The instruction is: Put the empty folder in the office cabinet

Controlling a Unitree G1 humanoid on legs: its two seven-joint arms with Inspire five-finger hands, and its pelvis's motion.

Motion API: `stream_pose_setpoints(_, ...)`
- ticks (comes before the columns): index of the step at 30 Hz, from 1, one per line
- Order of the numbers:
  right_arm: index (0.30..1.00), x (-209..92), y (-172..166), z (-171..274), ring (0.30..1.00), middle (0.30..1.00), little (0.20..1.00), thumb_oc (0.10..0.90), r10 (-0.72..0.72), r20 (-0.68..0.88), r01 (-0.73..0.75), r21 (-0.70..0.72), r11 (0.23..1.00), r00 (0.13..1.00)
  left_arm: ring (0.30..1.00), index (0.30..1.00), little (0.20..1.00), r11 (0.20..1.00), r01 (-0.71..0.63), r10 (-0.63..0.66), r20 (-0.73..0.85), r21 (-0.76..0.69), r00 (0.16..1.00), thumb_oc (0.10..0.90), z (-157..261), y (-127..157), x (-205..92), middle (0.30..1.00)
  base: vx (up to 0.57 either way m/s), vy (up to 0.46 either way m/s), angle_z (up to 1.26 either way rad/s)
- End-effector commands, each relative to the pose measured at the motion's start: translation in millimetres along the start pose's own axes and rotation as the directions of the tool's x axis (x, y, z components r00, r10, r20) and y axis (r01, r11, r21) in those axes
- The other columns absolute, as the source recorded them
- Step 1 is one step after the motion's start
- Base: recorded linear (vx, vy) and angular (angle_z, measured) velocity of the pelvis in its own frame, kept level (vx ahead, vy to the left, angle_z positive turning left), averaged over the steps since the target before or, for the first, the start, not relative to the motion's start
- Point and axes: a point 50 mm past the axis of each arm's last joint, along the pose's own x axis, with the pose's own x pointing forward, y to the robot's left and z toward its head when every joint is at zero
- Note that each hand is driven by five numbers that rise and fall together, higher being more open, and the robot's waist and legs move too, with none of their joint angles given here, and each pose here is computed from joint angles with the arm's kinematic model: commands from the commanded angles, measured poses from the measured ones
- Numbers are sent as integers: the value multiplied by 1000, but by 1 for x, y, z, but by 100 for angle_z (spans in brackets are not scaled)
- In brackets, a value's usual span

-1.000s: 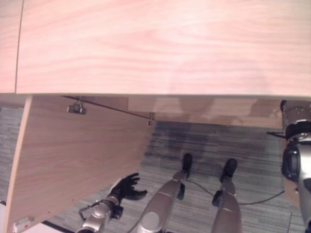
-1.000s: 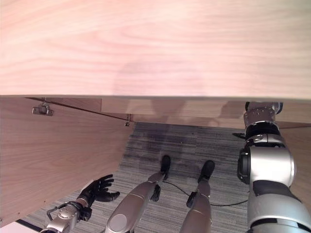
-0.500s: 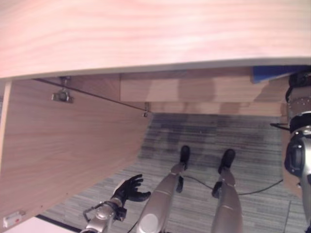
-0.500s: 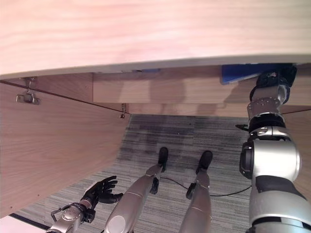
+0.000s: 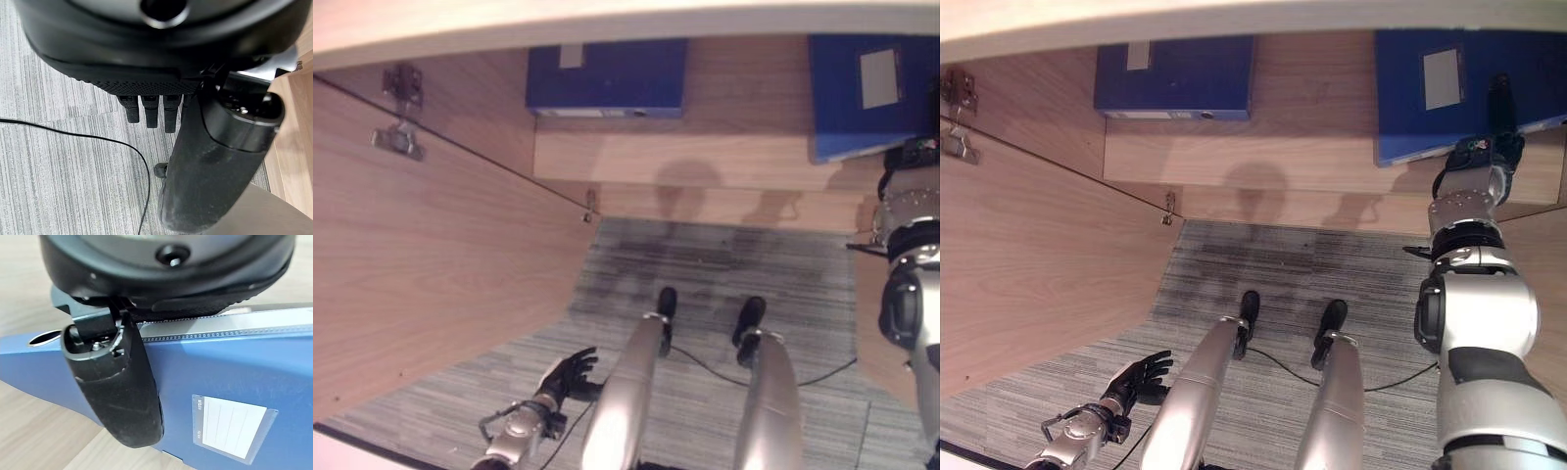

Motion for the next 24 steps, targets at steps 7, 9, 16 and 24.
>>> stream_pose_setpoints(7,300,-14,43,-14,300,300,300,400,93,-1,-92,133,987,996,900,900,900,996,-58,62,-65,68,996,800,-19,30,-20,900,7,-2,0)
stream_pose_setpoints(9,300,-16,44,-20,300,300,300,400,101,-10,-98,157,983,995,900,900,900,996,-54,60,-75,77,995,800,-22,28,-19,900,35,-22,1)
stream_pose_setpoints(16,300,-13,32,-20,300,300,300,400,56,-15,-52,226,973,998,900,900,900,995,-31,38,-77,94,996,800,-21,23,-17,900,33,1,7)
stream_pose_setpoints(24,300,-14,16,-26,300,300,300,400,-118,-34,123,327,937,992,900,900,900,993,-54,67,-128,101,990,800,-31,11,-12,900,-40,56,9)
